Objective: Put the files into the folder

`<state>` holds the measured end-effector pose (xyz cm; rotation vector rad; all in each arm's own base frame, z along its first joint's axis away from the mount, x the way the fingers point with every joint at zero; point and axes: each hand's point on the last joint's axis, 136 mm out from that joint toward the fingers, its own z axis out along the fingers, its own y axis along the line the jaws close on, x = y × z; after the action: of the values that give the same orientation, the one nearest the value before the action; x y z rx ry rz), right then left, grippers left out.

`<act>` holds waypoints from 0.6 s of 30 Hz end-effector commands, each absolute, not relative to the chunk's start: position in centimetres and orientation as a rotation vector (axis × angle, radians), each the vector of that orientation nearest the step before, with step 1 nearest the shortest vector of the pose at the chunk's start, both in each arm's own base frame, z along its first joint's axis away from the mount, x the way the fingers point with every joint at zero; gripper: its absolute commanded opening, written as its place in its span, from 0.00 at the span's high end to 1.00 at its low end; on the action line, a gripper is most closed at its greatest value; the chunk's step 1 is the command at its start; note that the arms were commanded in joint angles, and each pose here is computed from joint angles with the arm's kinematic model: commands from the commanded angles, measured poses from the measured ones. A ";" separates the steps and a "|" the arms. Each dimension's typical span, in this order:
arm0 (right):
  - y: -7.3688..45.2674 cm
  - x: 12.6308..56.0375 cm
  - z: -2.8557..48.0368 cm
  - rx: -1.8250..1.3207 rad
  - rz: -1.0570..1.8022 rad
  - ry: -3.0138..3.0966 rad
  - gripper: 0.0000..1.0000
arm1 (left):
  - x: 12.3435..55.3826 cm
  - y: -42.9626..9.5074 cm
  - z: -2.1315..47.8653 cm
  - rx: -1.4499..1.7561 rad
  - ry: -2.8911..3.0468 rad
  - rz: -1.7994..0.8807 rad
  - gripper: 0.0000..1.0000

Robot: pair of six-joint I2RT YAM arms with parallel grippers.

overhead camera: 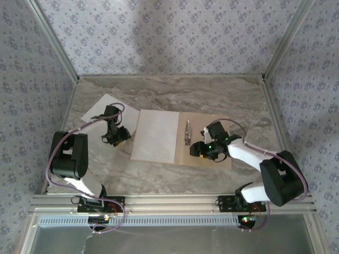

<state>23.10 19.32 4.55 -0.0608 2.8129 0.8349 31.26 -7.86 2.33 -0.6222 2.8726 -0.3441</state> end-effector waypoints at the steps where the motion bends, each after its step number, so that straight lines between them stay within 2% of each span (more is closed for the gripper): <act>1: 21.0 24.8 6.3 -0.099 0.863 2.760 0.35 | 28.4 -7.1 1.5 -0.672 2.952 -0.301 0.55; 9: 25.0 26.9 8.4 -0.203 0.913 2.730 0.35 | 22.5 -0.4 1.6 -0.753 3.051 0.163 0.55; 14: 27.6 27.9 9.5 -0.278 0.924 2.718 0.35 | 22.4 2.3 3.4 -0.765 3.011 0.416 0.55; 18: 29.9 28.9 9.8 -0.318 0.938 2.711 0.36 | 22.7 3.6 4.5 -0.781 2.959 0.514 0.54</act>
<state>28.72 28.55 9.61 -0.2923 2.6940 0.9306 23.02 1.44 2.63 -0.7670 3.0028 0.3278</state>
